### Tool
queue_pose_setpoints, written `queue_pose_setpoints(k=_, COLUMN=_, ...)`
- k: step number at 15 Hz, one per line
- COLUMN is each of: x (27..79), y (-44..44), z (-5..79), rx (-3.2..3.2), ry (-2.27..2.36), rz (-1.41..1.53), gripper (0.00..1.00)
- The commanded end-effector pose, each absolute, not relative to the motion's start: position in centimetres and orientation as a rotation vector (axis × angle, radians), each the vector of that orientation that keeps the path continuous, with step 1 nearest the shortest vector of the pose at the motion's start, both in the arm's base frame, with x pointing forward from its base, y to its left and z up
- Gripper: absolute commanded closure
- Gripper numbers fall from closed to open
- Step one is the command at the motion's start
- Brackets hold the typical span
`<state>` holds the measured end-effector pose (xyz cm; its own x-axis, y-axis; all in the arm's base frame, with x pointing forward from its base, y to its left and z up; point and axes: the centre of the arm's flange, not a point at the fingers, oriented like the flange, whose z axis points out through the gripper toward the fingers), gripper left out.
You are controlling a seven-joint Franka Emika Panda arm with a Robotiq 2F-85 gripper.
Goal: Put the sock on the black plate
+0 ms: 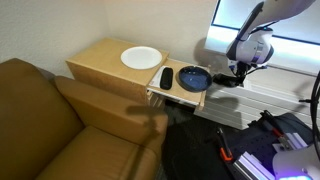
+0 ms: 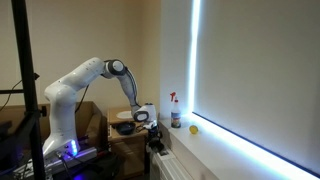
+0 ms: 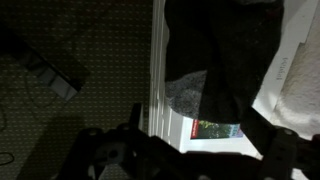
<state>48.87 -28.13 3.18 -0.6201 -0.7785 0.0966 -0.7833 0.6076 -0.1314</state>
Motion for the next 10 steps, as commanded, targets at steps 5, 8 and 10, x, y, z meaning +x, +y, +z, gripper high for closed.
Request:
queue_pose_setpoints(k=5, x=52.5, y=-29.0, z=0.2, rx=1.269, ry=-2.969, rz=0.324, gripper=0.0)
queue_pose_setpoints(k=8, x=52.1, y=-28.6, z=0.7, rx=1.285, ry=-2.933, rz=0.302, gripper=0.0)
queue_pose_setpoints(k=10, x=52.1, y=-28.6, z=0.1, rx=1.287, ry=-2.928, rz=0.302, gripper=0.0)
